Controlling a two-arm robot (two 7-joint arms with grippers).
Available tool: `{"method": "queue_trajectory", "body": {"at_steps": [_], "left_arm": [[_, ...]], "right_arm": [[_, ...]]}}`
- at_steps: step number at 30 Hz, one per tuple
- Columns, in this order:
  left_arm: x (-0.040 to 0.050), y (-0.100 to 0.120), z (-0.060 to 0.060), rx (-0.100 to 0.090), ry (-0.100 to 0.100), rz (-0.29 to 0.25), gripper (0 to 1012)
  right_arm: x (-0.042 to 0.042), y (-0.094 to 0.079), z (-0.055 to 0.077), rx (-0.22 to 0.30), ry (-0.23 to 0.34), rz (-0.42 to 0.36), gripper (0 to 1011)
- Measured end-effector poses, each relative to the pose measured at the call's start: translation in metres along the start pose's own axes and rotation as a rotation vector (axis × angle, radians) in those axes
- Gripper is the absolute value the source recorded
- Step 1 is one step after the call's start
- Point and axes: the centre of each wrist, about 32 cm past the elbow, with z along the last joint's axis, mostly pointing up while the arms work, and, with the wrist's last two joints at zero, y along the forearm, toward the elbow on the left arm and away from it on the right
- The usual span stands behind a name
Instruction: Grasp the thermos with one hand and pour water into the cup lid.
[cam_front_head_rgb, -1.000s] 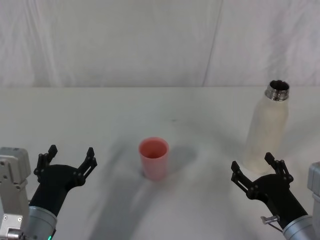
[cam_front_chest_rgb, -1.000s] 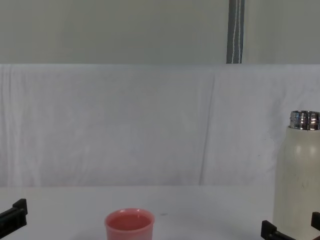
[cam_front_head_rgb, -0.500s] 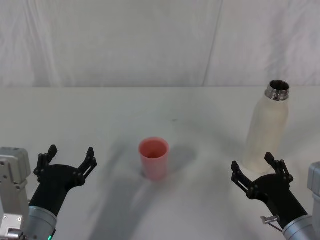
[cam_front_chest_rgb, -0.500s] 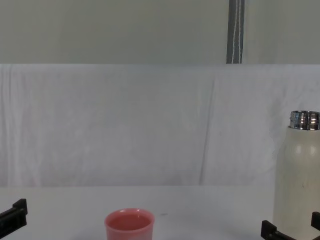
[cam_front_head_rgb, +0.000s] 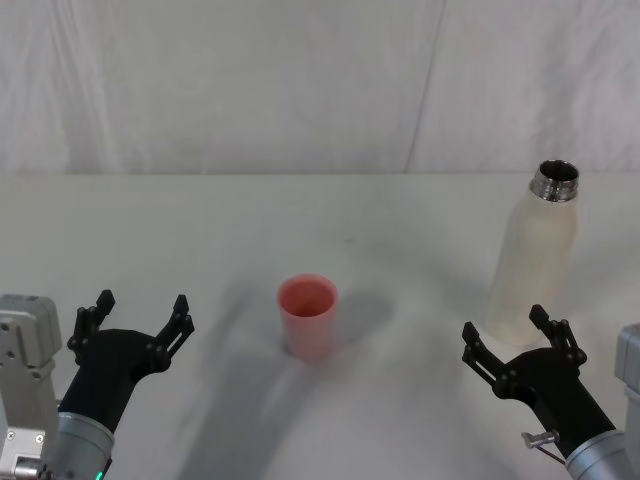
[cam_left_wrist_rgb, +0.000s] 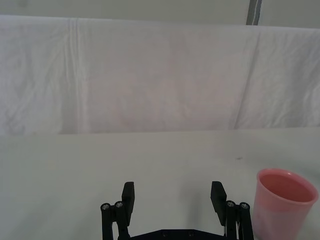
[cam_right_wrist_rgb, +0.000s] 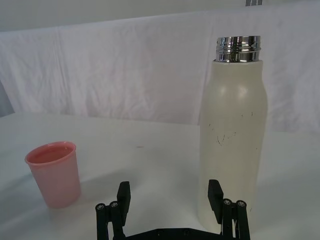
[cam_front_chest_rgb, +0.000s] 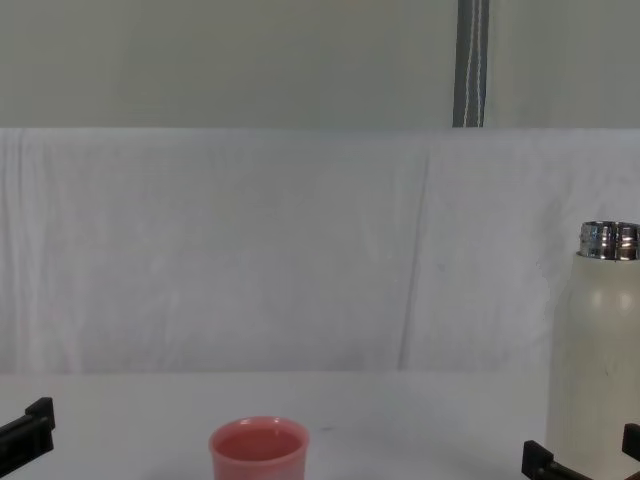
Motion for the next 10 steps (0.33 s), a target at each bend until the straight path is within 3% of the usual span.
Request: {"method": "queue_trajectory", "body": {"at_steps": [10], "left_arm": [[0.0000, 0.0000, 0.0000, 0.000, 0.000, 0.000, 1001]], "right_arm": [[0.0000, 0.0000, 0.0000, 0.000, 0.000, 0.000, 1001]]}}
